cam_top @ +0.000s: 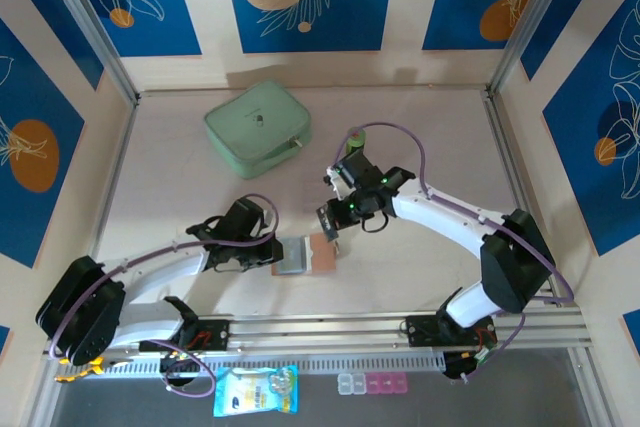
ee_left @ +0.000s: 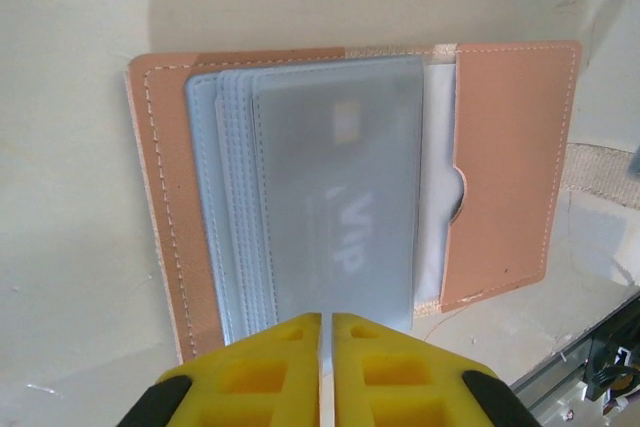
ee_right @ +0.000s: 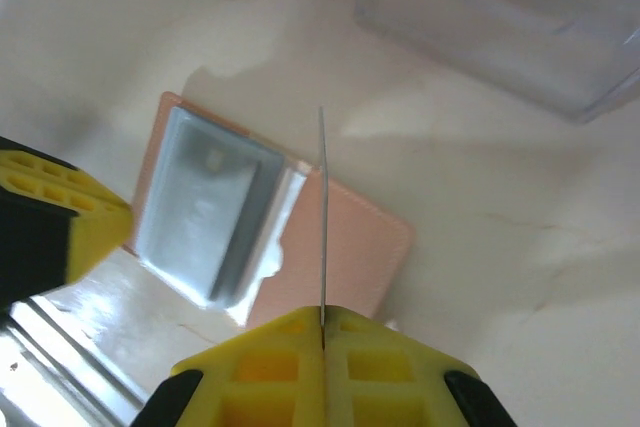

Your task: Take the credit cards out of the card holder

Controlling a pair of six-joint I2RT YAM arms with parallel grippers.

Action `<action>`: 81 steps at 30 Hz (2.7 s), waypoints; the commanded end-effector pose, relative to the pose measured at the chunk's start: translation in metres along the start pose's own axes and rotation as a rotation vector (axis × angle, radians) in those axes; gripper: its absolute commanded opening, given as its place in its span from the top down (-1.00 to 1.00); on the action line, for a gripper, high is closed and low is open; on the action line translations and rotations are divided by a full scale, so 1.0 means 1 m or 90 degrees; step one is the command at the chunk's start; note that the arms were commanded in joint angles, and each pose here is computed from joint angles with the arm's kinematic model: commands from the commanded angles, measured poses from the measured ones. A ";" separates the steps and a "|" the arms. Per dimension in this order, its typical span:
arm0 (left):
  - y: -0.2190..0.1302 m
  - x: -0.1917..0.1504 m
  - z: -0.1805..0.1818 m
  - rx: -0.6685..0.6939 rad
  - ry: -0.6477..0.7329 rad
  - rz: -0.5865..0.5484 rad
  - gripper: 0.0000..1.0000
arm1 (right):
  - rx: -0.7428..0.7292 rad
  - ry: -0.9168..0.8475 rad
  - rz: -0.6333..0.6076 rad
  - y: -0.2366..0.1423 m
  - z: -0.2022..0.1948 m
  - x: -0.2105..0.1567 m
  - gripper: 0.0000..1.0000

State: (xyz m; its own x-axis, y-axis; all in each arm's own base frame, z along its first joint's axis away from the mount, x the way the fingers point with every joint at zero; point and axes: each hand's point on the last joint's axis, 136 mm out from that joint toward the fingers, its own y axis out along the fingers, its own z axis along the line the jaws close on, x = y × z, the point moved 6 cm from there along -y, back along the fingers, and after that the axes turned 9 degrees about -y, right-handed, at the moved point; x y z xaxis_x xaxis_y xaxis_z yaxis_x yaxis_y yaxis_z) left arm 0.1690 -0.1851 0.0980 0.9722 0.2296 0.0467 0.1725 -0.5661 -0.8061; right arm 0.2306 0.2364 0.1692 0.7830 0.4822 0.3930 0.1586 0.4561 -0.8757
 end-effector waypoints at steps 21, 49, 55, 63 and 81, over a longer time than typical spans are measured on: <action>-0.010 0.005 -0.003 0.008 0.009 -0.017 0.73 | 0.007 -0.614 0.135 -0.017 -0.016 0.061 1.00; -0.011 0.007 -0.001 0.009 0.004 -0.020 0.72 | 0.079 -0.622 0.222 0.036 -0.053 0.097 1.00; -0.009 0.005 0.003 0.010 0.000 -0.018 0.72 | 0.113 -0.619 0.238 0.042 -0.052 0.090 1.00; -0.010 0.005 0.004 0.008 -0.003 -0.021 0.72 | 0.151 -0.611 0.259 0.054 -0.048 0.080 1.00; -0.008 0.004 0.005 0.008 -0.008 -0.019 0.72 | 0.150 -0.595 0.291 0.064 -0.045 0.073 0.71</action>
State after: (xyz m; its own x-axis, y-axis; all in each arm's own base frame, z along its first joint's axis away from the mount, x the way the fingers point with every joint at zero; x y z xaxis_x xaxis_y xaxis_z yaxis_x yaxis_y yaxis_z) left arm 0.1714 -0.1768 0.1037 0.9641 0.2566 0.0678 0.2024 -0.5458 -0.8131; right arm 0.3318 0.2671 0.1273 -0.0590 0.9787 0.1965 -0.1937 0.1819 -0.9640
